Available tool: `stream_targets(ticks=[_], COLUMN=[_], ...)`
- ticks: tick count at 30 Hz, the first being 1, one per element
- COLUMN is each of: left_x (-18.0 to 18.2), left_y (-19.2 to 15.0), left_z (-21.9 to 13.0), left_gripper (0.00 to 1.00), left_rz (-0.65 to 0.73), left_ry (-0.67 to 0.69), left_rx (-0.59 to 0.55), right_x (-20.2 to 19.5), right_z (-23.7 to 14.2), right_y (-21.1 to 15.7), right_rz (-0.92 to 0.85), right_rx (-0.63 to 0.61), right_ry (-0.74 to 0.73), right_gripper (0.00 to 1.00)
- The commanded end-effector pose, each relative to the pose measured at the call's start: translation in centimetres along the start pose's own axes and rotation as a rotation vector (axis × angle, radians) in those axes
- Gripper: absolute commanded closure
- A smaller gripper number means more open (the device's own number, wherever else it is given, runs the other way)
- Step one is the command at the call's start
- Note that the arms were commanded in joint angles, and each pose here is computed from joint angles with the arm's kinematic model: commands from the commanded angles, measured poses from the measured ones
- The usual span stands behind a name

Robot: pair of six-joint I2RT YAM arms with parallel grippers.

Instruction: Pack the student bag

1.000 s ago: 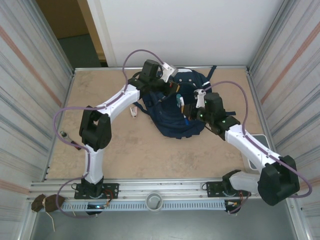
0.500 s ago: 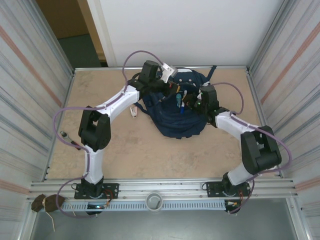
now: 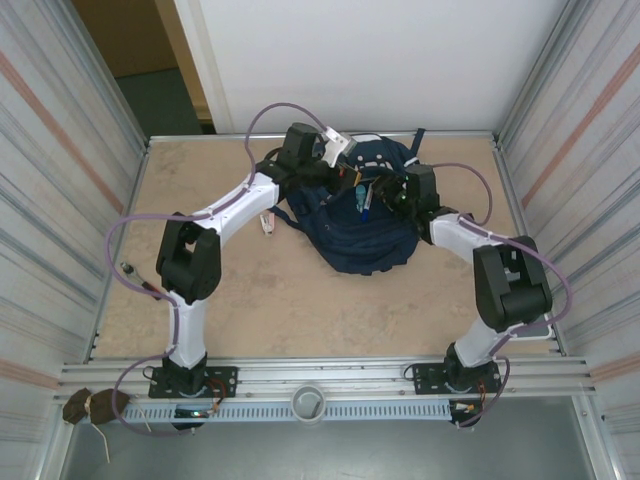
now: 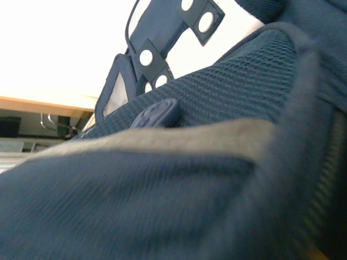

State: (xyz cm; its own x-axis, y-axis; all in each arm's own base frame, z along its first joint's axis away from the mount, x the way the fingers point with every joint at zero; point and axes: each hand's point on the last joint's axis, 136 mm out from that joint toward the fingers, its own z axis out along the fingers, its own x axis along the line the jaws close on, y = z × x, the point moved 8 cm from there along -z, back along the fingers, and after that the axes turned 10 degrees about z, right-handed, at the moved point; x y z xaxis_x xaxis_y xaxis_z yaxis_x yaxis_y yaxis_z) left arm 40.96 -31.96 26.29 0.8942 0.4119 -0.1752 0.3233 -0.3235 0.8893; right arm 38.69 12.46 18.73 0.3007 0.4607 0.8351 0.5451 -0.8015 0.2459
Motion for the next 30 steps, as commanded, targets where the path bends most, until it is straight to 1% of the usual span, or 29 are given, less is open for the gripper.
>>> stream_targets(ticks=[1,4,7,9,10,11,13,14,16,17,20,22,23,25,27,30], left_x=[-1.5,-1.3,-1.1,-1.0,-1.0,-1.1,-1.2,-1.3,-1.3,-1.4,-1.3,-1.4,-1.3,-1.2,-1.0,-0.9], left_y=[3.0,2.2,1.2,0.9,0.7,0.6,0.7,0.8,0.8,0.6,0.0,-0.3,-0.4,-0.6,-0.6,-0.6], left_z=[-2.0,-1.4,-0.8,-0.7,-0.9,-1.1,-1.9,-2.3,-2.7,-2.7,-2.7,-3.0,-3.2,-3.6,-3.7,-3.8], left_gripper=[1.0,1.0,0.99,0.94,0.92,0.9,0.9,0.93,0.98,1.0,1.0,1.0,1.0,1.0,1.0,1.0], left_rz=[0.056,0.044,0.035,0.045,0.045,0.047,0.055,0.054,0.06,0.062,0.063,0.072,0.075,0.077,0.072,0.075], left_ry=[-0.02,0.002,0.005,0.013,0.025,0.042,0.061,0.068,0.07,0.07,0.06,0.055,0.054,0.047,0.04,0.03], left_rx=[-0.099,-0.083,-0.057,-0.038,-0.031,-0.029,-0.05,-0.064,-0.069,-0.061,-0.04,-0.039,-0.04,-0.047,-0.044,-0.03], right_x=[1.0,1.0,0.4,0.4,0.3,0.5,0.8,1.2,2.2,2.5,3.1,2.9,2.9,3.1,3.7,4.8], right_z=[-3.3,-6.1,-8.9,-10.1,-10.2,-10.1,-9.3,-8.8,-8.2,-8.3,-9.3,-9.4,-9.1,-8.1,-6.8,-5.0], right_y=[-0.2,-1.4,-2.6,-2.9,-2.8,-2.7,-2.4,-2.2,-2.2,-2.0,-1.3,-0.9,-0.5,-0.1,0.0,-0.2], right_rz=[-0.111,-0.204,-0.319,-0.401,-0.417,-0.427,-0.434,-0.454,-0.573,-0.65,-0.847,-0.967,-1.022,-1.096,-1.163,-1.241], right_rx=[-0.017,-0.014,-0.061,-0.097,-0.096,-0.08,-0.027,0.002,0.007,-0.032,-0.111,-0.127,-0.118,-0.089,-0.053,-0.005], right_ry=[0.039,0.062,0.045,0.024,0.015,0.015,0.005,0.004,-0.006,-0.041,-0.045,-0.046,-0.053,-0.065,-0.058,-0.019], right_gripper=[0.59,0.57,0.54,0.5,0.48,0.45,0.43,0.43,0.4,0.38,0.34,0.29,0.28,0.19,0.13,0.13])
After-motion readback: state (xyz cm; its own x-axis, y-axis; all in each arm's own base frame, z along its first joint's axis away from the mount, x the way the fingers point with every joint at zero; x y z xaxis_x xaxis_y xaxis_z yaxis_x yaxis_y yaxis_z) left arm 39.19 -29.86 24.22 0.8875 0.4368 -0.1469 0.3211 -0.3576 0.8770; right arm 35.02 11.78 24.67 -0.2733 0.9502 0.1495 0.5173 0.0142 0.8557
